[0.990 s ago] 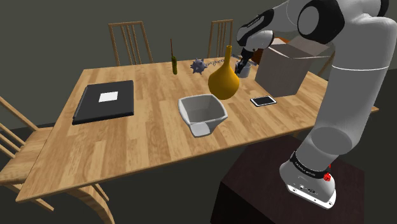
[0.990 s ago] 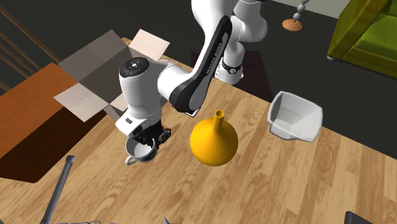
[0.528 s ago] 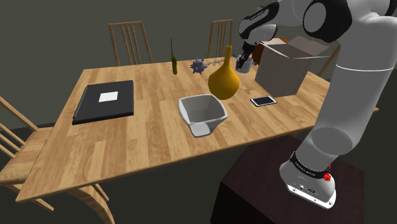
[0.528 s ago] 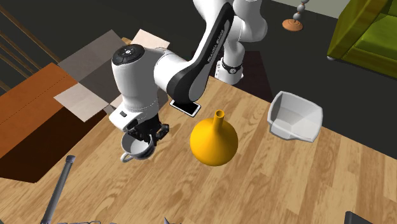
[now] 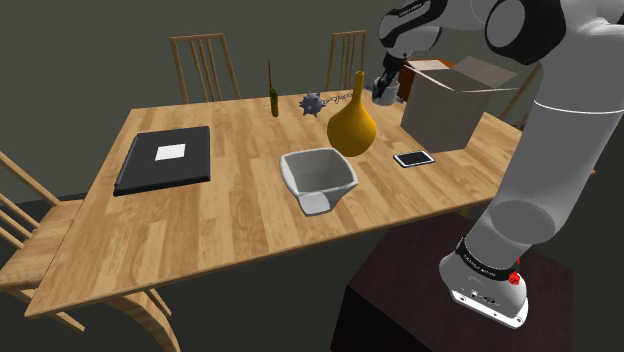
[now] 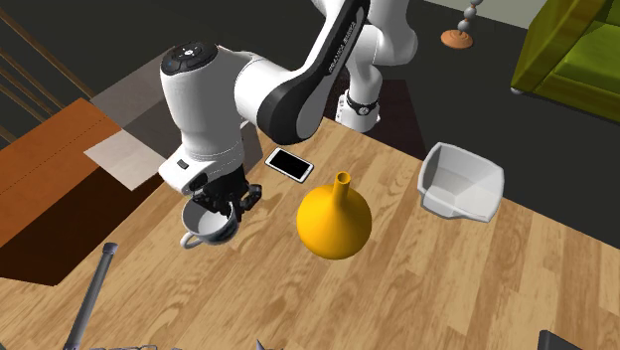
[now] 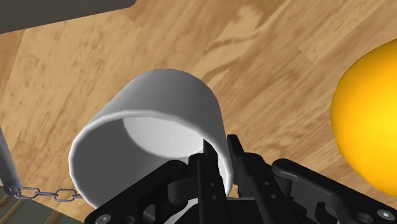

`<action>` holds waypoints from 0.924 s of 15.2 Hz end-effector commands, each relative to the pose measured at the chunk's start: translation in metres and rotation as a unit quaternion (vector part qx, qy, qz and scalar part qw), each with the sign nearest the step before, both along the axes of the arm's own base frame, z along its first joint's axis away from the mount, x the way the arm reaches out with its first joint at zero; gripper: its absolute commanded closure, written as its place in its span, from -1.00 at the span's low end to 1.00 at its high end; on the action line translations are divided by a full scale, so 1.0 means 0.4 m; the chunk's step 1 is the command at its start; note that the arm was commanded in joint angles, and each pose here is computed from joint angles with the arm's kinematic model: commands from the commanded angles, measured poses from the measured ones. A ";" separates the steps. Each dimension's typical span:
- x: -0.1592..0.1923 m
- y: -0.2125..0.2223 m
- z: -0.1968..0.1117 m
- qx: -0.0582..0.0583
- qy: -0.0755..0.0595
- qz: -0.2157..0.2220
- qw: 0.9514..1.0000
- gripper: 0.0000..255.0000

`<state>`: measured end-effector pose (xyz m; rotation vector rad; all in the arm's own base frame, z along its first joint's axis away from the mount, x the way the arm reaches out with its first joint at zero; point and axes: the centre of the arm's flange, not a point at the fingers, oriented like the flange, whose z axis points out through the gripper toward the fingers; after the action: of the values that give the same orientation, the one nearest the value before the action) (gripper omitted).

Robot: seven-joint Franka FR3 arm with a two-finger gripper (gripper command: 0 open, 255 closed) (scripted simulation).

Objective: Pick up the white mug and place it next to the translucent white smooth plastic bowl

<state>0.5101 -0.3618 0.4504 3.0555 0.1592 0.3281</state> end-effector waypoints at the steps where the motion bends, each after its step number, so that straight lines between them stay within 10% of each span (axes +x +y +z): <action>1: -0.002 -0.002 0.027 0.000 0.000 0.000 1.000 1.00; 14: -0.002 -0.002 0.199 0.000 0.000 0.000 1.000 1.00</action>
<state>0.5083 -0.3623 0.5243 3.0554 0.1592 0.3278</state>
